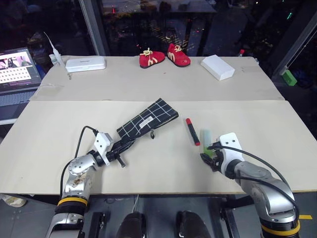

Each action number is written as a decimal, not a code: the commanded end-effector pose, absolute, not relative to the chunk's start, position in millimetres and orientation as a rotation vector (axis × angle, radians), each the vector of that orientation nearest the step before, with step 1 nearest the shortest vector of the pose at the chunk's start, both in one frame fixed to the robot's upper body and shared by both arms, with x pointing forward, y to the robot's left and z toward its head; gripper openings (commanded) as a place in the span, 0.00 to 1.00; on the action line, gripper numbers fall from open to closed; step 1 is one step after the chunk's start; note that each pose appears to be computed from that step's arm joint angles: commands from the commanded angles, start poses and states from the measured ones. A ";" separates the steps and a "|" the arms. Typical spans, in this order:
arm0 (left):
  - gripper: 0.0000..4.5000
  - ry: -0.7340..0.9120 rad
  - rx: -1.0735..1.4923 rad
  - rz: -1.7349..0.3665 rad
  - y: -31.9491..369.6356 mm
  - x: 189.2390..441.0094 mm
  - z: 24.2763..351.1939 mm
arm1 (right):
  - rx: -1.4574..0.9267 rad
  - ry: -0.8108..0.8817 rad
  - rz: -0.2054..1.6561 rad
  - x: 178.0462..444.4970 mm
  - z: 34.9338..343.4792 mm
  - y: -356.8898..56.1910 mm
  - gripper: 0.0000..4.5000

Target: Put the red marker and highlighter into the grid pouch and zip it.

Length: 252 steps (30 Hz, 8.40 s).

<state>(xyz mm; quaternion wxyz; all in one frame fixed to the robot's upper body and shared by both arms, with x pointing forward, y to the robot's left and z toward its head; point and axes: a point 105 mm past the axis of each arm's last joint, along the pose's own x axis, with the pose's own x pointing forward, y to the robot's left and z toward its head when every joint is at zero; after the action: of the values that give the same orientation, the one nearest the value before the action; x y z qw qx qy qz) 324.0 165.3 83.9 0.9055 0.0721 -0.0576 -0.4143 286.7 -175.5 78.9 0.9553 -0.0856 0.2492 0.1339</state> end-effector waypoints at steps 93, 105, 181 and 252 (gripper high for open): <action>0.00 -0.157 0.208 -1.004 149.9 325.4 96.7 | -1.157 -0.080 1.007 356.6 158.3 -58.1 0.22; 0.00 -0.153 0.192 -1.034 141.2 322.0 96.5 | -1.169 -0.167 1.047 347.3 153.8 -34.3 0.22; 0.00 -0.021 -0.092 -0.992 147.1 310.5 116.2 | -0.375 -0.057 0.559 363.8 210.0 -171.5 0.13; 0.00 -0.003 -0.078 -1.074 132.7 313.8 112.1 | -1.330 -0.256 1.198 348.9 169.4 -39.9 0.13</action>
<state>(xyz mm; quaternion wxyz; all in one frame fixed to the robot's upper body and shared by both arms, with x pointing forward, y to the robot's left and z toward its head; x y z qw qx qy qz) 313.7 135.5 98.9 0.8639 -0.0463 0.0235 -0.5010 353.0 -55.9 157.9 0.6295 -0.5768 -0.0701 0.5159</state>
